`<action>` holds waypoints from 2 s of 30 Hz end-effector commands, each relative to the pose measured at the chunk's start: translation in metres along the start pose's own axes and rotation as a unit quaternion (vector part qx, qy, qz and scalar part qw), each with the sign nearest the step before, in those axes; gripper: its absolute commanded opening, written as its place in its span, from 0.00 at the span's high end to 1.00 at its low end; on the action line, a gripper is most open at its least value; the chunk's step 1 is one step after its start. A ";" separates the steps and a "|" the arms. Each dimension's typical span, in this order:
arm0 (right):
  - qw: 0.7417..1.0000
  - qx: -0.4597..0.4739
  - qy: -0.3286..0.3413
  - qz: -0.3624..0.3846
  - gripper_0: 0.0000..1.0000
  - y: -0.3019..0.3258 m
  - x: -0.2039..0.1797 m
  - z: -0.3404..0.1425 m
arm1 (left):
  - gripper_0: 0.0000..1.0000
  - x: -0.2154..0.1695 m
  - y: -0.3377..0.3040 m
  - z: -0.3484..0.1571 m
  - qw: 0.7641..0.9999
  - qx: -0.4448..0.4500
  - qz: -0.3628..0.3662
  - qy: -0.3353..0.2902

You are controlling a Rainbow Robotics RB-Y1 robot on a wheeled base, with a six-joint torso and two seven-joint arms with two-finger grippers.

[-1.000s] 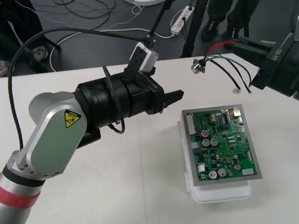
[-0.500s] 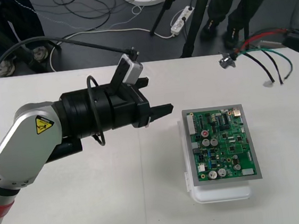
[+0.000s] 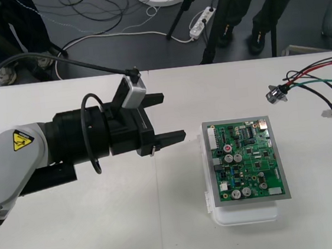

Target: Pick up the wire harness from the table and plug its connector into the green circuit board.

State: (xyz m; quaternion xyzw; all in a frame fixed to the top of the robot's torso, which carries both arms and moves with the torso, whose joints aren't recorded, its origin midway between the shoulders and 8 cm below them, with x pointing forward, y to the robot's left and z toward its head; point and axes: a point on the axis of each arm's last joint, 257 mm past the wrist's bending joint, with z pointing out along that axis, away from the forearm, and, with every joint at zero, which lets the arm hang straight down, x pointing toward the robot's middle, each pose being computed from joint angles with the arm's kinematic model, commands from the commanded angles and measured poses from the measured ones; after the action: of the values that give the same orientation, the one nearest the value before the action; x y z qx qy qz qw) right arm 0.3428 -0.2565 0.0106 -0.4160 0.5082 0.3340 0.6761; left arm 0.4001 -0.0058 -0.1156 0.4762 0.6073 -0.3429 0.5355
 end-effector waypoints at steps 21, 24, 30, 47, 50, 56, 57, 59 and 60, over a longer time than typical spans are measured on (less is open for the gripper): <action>0.982 -0.180 0.026 0.049 1.00 0.083 -0.036 0.030 | 0.00 -0.066 -0.059 -0.063 0.984 0.170 0.040 -0.033; 0.984 -0.172 0.019 0.047 1.00 0.085 -0.038 0.039 | 0.00 -0.070 -0.064 -0.063 0.981 0.179 0.055 -0.043; 0.985 -0.164 0.027 0.041 1.00 0.087 -0.035 0.055 | 0.00 -0.085 -0.070 -0.060 0.974 0.186 0.104 -0.078; 0.987 -0.138 0.017 0.075 1.00 0.103 -0.035 0.100 | 0.00 -0.114 -0.078 -0.052 0.966 0.190 0.104 -0.141; 0.989 -0.133 0.015 0.059 1.00 0.104 -0.032 0.106 | 0.00 -0.117 -0.072 -0.050 0.968 0.178 0.102 -0.145; 0.989 -0.139 0.001 0.058 1.00 0.111 -0.025 0.119 | 0.00 -0.119 -0.069 -0.050 0.969 0.172 0.099 -0.148; 0.988 -0.140 -0.001 0.061 1.00 0.112 -0.024 0.120 | 0.00 -0.119 -0.069 -0.050 0.969 0.172 0.099 -0.148; 0.988 -0.137 -0.005 0.066 1.00 0.113 -0.022 0.124 | 0.00 -0.118 -0.068 -0.050 0.969 0.171 0.098 -0.147; 0.988 -0.137 -0.005 0.067 1.00 0.114 -0.021 0.125 | 0.00 -0.118 -0.068 -0.050 0.969 0.171 0.097 -0.147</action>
State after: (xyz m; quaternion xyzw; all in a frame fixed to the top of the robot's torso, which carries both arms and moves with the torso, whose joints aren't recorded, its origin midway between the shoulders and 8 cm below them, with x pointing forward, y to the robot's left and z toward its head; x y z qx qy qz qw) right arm 0.2969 -0.1125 0.0159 -0.4671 0.4946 0.4301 0.5935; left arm 0.3152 -0.0025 -0.0276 0.5725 0.4205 -0.4491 0.5420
